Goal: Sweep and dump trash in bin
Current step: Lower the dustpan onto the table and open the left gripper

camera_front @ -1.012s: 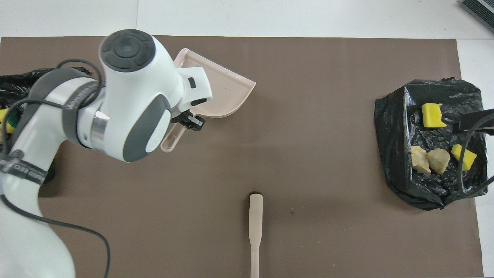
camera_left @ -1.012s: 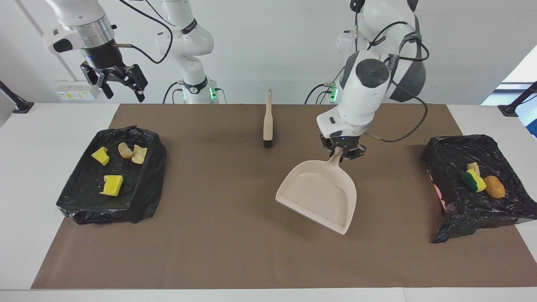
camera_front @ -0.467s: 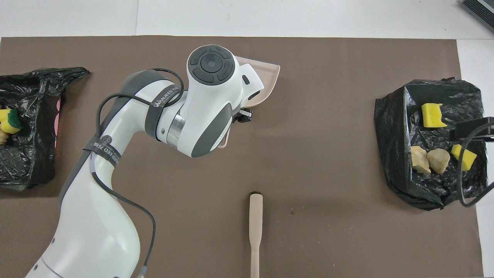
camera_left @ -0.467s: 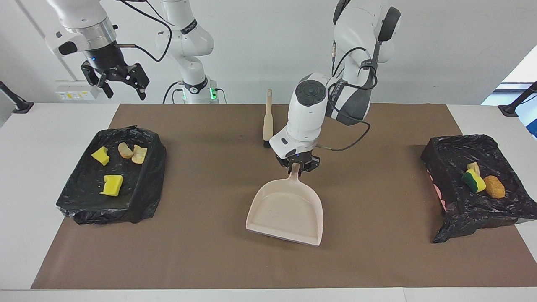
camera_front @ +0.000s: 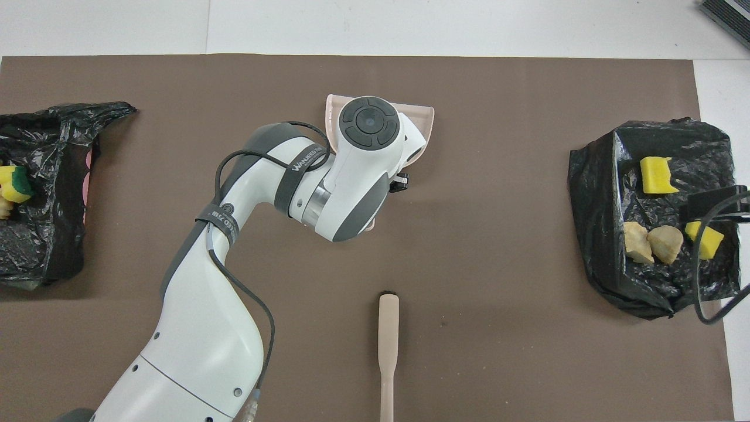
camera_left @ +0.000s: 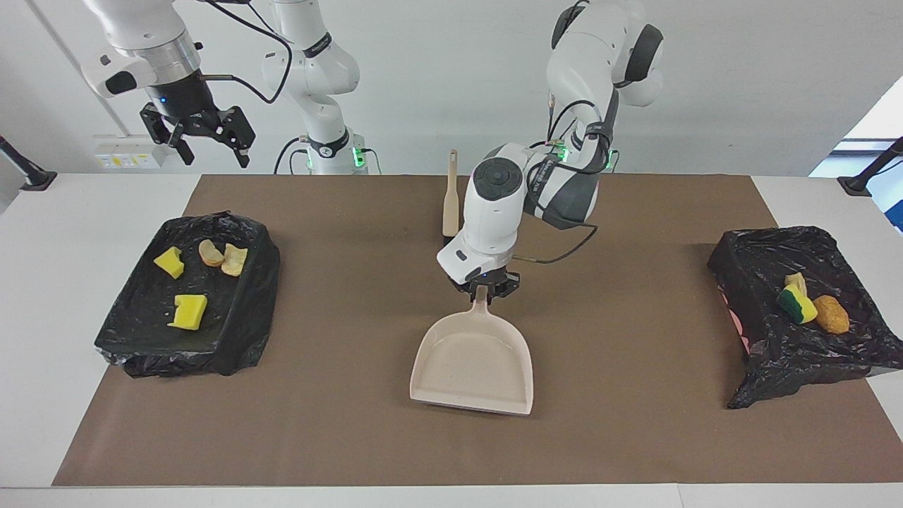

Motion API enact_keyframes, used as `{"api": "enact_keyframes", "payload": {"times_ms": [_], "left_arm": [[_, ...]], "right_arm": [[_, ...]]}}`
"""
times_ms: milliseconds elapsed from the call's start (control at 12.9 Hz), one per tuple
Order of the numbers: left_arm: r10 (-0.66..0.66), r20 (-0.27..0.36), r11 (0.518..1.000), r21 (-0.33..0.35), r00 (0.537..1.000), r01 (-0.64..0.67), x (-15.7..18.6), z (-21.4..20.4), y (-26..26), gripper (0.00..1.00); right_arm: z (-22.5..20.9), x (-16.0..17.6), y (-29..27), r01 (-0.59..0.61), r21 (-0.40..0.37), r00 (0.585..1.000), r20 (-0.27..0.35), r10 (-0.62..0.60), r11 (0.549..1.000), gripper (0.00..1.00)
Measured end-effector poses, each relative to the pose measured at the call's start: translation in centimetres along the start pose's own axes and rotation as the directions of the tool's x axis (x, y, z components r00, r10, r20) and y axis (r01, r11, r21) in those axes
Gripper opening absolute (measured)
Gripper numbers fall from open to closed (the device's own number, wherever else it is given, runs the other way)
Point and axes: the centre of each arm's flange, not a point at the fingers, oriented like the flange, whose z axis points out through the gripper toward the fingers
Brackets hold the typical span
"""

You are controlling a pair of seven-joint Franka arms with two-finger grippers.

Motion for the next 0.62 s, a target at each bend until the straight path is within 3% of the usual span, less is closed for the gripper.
{"api": "enact_keyframes", "payload": {"times_ms": [545,623], "left_arm": [[-0.064,0.040,0.996,-0.056,0.997,0.066,0.00,0.97,-0.08,0.32],[-0.080,0.036,0.995,-0.062,0.996,0.082,0.07,0.98,-0.08,0.39]], "right_arm": [[-0.08,-0.18,0.21,-0.003,0.000,1.000,0.005,0.003,1.000,1.00],[0.05,-0.39,0.25,-0.004,-0.001,1.000,0.022,0.004,1.000,1.00]]}}
